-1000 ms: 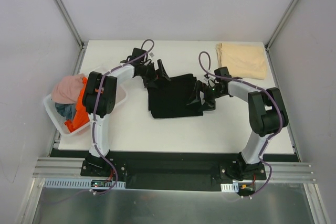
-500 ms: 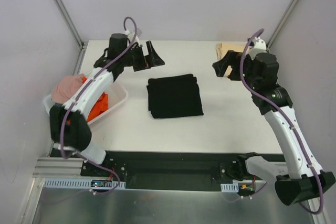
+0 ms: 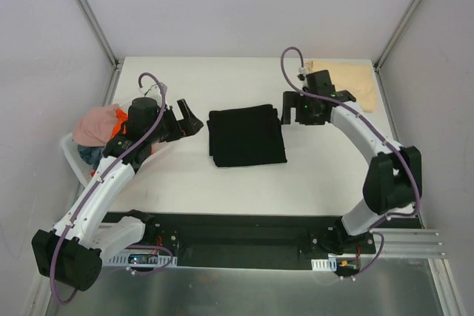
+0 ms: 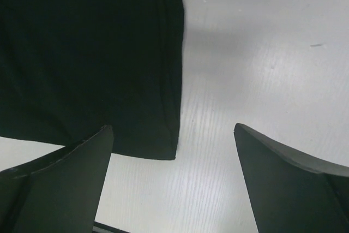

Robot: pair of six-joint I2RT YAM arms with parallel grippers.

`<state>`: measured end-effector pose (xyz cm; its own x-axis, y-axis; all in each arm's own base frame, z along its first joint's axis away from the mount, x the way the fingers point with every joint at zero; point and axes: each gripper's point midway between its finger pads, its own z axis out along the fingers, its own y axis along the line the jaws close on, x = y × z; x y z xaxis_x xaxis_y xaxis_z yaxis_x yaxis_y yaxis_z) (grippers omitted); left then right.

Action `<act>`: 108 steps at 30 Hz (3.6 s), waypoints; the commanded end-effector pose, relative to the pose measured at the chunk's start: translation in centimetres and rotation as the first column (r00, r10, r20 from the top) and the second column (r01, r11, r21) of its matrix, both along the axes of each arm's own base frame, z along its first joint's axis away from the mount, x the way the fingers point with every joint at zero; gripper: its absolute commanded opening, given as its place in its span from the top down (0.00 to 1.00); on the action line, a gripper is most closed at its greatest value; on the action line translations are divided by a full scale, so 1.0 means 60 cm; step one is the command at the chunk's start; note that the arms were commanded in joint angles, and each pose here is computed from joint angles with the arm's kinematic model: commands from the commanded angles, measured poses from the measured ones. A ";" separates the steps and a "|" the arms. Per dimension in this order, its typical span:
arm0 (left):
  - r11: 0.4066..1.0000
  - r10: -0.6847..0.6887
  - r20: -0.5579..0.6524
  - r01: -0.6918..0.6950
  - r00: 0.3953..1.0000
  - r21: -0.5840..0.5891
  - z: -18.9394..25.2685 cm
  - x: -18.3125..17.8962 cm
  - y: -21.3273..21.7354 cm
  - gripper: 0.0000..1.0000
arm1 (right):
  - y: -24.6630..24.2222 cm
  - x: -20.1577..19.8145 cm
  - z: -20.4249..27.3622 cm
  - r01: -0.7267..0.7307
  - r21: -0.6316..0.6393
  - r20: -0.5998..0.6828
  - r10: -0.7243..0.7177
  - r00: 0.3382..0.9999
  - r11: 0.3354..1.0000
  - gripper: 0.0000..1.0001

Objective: Fold and stack the t-shirts
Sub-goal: Put the neatly folded tshirt into the corner of the board with the right arm

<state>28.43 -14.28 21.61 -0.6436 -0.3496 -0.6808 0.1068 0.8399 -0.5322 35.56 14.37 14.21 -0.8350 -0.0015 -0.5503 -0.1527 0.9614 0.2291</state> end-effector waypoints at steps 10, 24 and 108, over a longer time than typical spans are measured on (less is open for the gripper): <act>0.996 0.029 -0.046 -0.025 0.999 0.085 -0.008 0.032 0.009 0.01 | 0.101 0.055 -0.124 -0.162 -0.071 -0.195 0.146 0.970 0.984 0.03; 0.995 -0.004 -0.136 0.017 0.991 0.096 -0.031 0.057 -0.010 0.01 | 0.130 -0.015 -0.234 -0.194 -0.123 -0.425 0.125 0.896 0.973 0.24; 0.955 0.231 -0.127 -0.201 0.965 0.218 -0.029 0.055 0.066 0.01 | -0.236 0.307 0.382 0.489 -0.477 0.620 -0.115 0.776 0.731 0.98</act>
<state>31.38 -10.46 19.11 -0.6826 -0.3441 -0.6447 -0.1500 0.9294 -0.3372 55.84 1.19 30.26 -0.5497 -0.3171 -0.7729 0.1601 0.8680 -0.4700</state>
